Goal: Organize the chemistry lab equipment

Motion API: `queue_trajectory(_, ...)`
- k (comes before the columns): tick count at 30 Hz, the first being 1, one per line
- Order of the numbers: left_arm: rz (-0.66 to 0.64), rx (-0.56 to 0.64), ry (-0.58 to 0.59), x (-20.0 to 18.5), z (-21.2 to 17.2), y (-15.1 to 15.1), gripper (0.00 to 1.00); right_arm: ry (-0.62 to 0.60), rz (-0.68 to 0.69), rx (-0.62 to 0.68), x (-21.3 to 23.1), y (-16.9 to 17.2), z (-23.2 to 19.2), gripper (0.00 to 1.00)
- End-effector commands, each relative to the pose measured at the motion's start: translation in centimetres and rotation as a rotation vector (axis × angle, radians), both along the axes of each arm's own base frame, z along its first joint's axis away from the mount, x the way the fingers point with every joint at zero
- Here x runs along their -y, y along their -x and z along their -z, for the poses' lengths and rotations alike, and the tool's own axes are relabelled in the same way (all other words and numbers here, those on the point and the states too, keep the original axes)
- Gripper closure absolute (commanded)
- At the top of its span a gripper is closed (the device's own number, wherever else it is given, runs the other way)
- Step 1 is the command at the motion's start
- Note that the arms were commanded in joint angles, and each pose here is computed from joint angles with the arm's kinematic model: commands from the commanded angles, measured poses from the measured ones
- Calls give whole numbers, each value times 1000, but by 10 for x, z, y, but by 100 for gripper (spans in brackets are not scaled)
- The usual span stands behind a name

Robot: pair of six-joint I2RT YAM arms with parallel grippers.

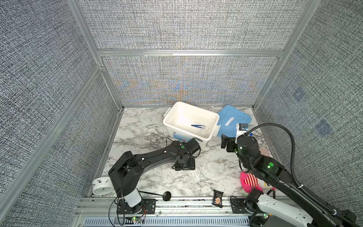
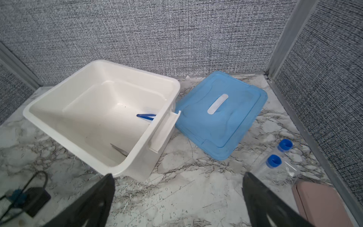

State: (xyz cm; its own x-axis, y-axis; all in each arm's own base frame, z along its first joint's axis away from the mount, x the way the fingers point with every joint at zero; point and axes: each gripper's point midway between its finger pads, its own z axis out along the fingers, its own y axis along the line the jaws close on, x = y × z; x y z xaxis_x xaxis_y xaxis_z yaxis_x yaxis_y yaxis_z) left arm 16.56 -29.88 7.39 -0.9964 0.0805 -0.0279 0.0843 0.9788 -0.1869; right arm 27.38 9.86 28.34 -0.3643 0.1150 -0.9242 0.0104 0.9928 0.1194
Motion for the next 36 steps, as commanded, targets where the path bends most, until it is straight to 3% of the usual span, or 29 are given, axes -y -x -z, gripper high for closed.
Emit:
queue_trajectory(1,19,3,-52,8,3,2,32,-56,41,-29,14,4,3,1)
queue_trajectory(7,60,9,-87,37,17,4,32,-137,23,-33,26,13,-1,1)
queue_trajectory(14,87,21,-203,32,37,8,33,-138,-35,-41,23,20,-4,1)
queue_trajectory(19,56,11,-181,34,48,12,36,-151,-70,-45,18,22,-7,1)
queue_trajectory(23,56,-10,-199,33,69,14,45,-152,-97,-29,15,24,-14,1)
queue_trajectory(27,58,-44,-221,31,86,18,48,-144,-116,-26,15,28,-20,1)
queue_trajectory(36,37,-37,-274,8,79,19,74,-181,-134,-41,12,33,-17,1)
